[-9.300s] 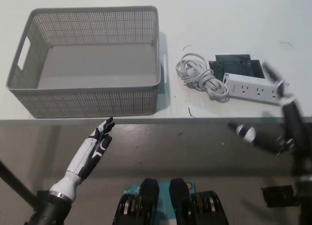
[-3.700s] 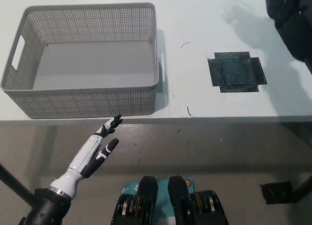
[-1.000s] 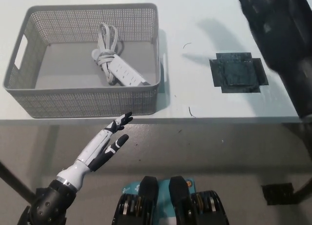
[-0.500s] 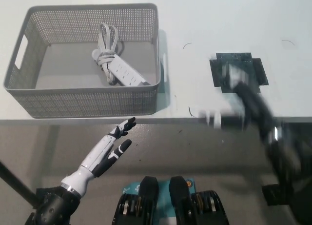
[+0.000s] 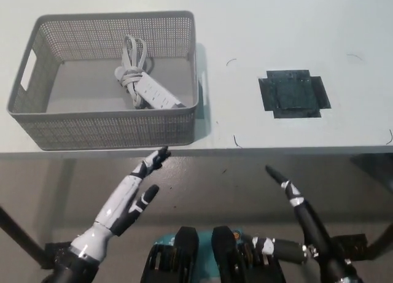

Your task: Use the right hand to pick up a power strip and put it into a container on the left side

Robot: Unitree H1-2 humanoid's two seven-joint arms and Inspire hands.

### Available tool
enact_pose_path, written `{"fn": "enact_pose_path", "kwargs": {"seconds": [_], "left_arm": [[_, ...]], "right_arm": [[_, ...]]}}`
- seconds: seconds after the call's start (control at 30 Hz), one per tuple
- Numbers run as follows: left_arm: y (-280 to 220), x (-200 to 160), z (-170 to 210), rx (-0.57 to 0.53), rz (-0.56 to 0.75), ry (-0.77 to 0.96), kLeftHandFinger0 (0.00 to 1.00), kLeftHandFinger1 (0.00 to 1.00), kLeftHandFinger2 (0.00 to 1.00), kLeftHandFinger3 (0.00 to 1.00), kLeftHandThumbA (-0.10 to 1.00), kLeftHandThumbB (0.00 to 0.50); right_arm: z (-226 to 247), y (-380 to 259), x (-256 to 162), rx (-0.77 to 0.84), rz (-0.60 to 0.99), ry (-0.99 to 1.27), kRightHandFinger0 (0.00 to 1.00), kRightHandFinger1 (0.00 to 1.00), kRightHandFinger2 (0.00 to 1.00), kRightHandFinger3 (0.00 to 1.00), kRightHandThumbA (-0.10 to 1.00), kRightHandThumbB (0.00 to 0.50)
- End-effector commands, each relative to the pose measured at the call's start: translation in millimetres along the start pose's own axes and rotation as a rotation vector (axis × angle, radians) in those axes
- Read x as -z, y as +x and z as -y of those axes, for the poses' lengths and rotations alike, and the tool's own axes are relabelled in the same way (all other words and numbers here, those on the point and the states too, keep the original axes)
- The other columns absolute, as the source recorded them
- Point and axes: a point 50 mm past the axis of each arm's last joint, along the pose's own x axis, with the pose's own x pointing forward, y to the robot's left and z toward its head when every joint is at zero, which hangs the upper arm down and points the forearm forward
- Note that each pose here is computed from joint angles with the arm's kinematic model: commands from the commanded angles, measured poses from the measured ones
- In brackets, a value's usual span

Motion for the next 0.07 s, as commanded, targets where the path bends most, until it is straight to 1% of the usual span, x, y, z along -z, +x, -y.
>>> {"fn": "enact_pose_path", "kwargs": {"seconds": [0.0, 0.03], "left_arm": [[3.2, -6.1, -12.6, -0.052, 0.022, -0.023, 1.00, 1.00, 1.00, 1.00, 1.00, 0.268], [3.2, -6.1, -12.6, -0.052, 0.022, -0.023, 1.00, 1.00, 1.00, 1.00, 1.00, 0.268]], "right_arm": [[9.4, 17.0, 0.3, 0.081, 0.095, 0.089, 1.00, 1.00, 1.00, 1.00, 1.00, 0.315], [9.4, 17.0, 0.3, 0.081, 0.095, 0.089, 1.00, 1.00, 1.00, 1.00, 1.00, 0.315]]}}
